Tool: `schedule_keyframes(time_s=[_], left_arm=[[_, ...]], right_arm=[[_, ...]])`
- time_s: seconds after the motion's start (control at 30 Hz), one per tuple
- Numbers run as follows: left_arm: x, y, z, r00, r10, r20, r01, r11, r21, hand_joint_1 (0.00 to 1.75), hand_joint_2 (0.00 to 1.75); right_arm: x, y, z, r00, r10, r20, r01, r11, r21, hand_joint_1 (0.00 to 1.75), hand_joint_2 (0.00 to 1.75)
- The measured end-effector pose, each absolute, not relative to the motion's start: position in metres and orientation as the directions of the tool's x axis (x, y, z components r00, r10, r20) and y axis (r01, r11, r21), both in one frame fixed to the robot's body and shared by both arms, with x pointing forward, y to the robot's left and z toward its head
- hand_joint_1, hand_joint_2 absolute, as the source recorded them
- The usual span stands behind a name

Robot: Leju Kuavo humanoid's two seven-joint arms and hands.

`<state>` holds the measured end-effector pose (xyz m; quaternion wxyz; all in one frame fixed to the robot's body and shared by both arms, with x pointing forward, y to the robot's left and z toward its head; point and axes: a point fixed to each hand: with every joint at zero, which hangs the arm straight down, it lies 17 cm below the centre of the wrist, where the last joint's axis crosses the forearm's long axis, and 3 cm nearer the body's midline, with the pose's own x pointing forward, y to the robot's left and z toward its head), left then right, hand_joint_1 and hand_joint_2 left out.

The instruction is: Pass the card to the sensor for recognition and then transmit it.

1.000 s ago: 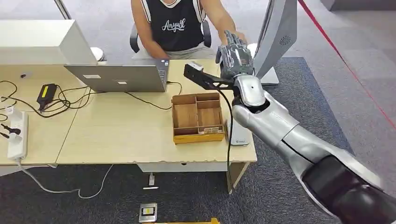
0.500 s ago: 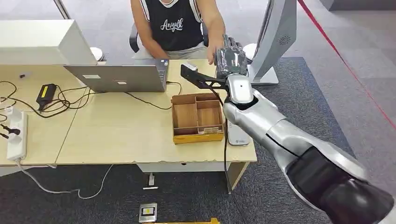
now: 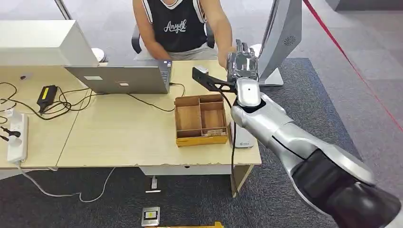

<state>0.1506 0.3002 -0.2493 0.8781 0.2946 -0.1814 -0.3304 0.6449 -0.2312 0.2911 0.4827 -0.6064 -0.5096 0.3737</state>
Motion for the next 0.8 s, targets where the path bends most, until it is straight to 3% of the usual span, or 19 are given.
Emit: schedule_keyframes(time_s=[0.23,0.27,0.3,0.8], left_arm=[[0.150,0.299,-0.249,0.711,-0.692,0.123,0.479,0.605,0.637,0.00,0.00],[0.150,0.299,-0.249,0.712,-0.692,0.123,0.478,0.605,0.637,0.00,0.00],[0.150,0.299,-0.249,0.712,-0.691,0.123,0.478,0.606,0.636,0.00,0.00],[0.152,0.297,-0.249,0.702,-0.701,0.127,0.484,0.599,0.638,0.00,0.00]], right_arm=[[0.645,-0.239,0.293,0.221,0.975,0.018,0.273,-0.044,-0.961,1.75,1.75],[0.645,-0.239,0.293,0.221,0.975,0.018,0.275,-0.045,-0.960,1.62,1.75],[0.645,-0.239,0.293,0.222,0.975,0.017,0.275,-0.046,-0.960,0.38,1.75],[0.645,-0.247,0.294,0.232,0.972,0.030,0.293,-0.040,-0.955,0.38,1.75]])
